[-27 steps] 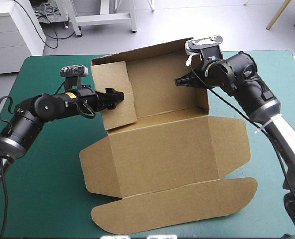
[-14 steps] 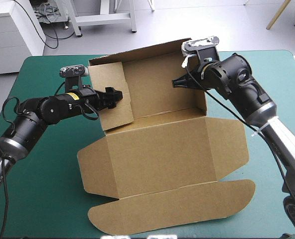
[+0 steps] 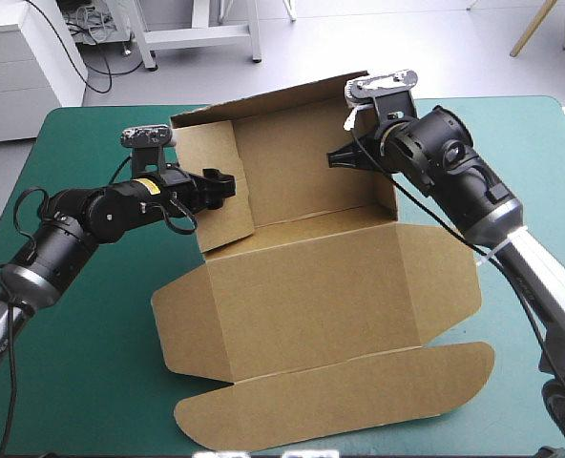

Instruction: Fold the box

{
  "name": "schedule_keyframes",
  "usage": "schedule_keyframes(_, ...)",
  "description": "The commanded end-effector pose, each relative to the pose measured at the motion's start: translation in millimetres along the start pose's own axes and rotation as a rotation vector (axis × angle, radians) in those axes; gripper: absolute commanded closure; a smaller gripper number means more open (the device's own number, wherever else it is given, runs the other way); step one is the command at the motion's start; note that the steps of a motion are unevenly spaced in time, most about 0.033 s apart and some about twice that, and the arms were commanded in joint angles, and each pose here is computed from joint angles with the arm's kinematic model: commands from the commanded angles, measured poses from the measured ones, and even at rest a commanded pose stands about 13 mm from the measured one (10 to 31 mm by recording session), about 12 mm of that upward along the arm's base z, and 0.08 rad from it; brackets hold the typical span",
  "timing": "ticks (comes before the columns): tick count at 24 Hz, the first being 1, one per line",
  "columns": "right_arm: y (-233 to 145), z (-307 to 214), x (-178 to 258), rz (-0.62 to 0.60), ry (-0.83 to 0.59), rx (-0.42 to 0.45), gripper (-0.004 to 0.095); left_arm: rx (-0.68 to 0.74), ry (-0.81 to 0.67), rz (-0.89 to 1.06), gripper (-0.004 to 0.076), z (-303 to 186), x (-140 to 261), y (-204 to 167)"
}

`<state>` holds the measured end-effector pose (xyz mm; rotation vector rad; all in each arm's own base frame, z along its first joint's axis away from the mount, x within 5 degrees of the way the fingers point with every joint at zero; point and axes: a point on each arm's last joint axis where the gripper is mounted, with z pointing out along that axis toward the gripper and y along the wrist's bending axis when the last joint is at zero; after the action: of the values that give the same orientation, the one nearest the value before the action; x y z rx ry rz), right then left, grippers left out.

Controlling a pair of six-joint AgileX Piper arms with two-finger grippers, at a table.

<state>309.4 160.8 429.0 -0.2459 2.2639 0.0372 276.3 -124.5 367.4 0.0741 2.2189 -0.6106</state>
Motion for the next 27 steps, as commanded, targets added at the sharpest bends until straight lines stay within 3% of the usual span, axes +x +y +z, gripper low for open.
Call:
schedule_keyframes(1, -3.8, -30.8, -15.7, 0.039, -0.151, -0.047, 0.0912, 0.066, -0.137, -0.027, 0.0458, -17.3, -17.2, -13.2)
schedule_keyframes(5, -3.5, -30.8, -15.6, 0.040, -0.149, -0.050, 0.0912, 0.066, -0.150, -0.018, 0.0730, -17.5, -18.4, -13.3)
schedule_keyframes(11, -1.6, -32.5, -12.6, 0.068, -0.062, -0.068, 0.0912, 0.038, -0.147, 0.065, 0.0734, -24.7, -30.3, -18.2)
schedule_keyframes(15, 4.2, -17.6, -15.2, 0.055, 0.076, -0.068, 0.0912, -0.086, 0.008, 0.141, 0.0734, -4.4, -38.4, -28.3)
schedule_keyframes(19, 7.1, 2.0, -12.0, 0.090, 0.155, -0.167, 0.0912, -0.216, 0.098, 0.178, 0.0734, 19.9, -42.8, -32.2)
schedule_keyframes(27, -13.1, 48.6, 11.7, 0.117, 0.307, -0.116, 0.0912, -0.291, 0.282, 0.152, 0.0734, 70.7, -43.2, -30.5)
